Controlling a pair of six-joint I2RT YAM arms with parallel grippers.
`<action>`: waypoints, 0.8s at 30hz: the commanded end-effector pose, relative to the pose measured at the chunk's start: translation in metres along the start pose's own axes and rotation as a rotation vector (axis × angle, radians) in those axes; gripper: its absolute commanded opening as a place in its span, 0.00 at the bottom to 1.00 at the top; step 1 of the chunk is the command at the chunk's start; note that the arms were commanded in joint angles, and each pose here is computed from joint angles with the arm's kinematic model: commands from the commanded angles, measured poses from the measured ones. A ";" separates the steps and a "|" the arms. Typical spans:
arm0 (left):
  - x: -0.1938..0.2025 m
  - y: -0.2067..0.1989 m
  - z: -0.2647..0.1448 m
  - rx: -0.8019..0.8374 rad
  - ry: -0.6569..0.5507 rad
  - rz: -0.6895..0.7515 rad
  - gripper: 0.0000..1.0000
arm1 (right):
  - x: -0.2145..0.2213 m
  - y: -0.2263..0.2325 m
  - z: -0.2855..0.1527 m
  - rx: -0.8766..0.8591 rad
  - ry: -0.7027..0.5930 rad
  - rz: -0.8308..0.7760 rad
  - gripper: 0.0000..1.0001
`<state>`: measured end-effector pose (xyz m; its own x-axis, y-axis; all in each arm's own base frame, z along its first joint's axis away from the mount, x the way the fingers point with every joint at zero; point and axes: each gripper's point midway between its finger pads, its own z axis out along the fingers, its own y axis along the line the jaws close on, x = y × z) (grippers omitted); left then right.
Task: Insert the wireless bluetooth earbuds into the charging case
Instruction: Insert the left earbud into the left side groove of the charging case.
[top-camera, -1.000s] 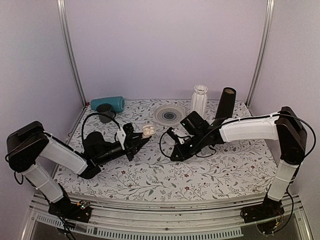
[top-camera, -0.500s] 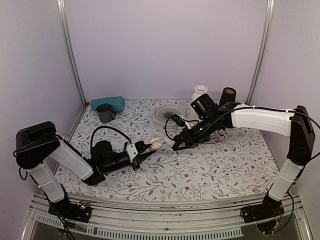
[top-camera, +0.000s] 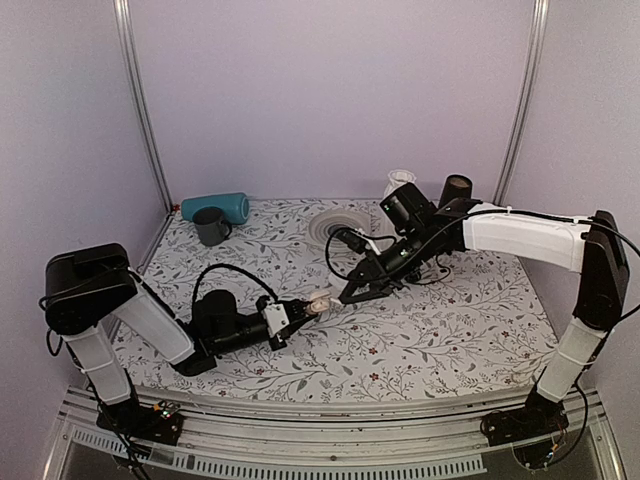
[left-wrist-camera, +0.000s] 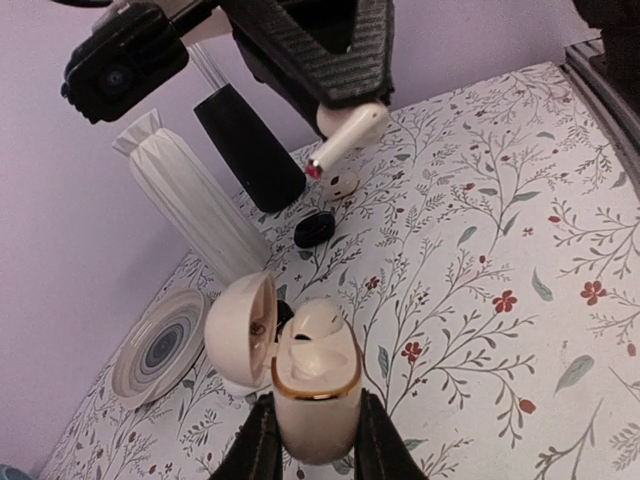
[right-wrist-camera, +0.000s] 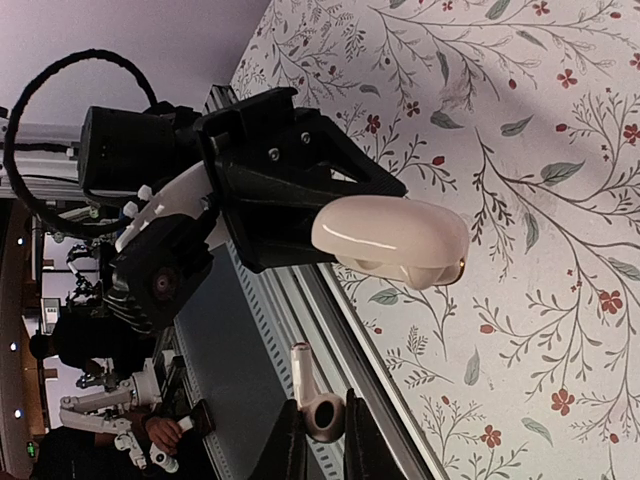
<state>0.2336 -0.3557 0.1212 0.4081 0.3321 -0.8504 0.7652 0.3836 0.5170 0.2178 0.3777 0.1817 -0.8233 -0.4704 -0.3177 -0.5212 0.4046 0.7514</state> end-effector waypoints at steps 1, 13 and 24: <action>-0.014 -0.001 0.007 -0.006 -0.045 0.027 0.00 | 0.000 0.006 0.005 -0.054 0.036 0.038 0.09; -0.019 -0.012 0.014 0.029 -0.066 0.042 0.00 | 0.003 -0.006 0.017 -0.062 0.077 0.116 0.09; -0.021 -0.020 0.018 0.050 -0.073 0.061 0.00 | 0.005 -0.013 0.024 -0.054 0.098 0.156 0.09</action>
<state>0.2258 -0.3765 0.1210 0.4552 0.3182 -0.8316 0.7648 0.3386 0.5482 0.2139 0.3843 0.1524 -0.8651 -0.4787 -0.1501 -0.3874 0.4473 0.8061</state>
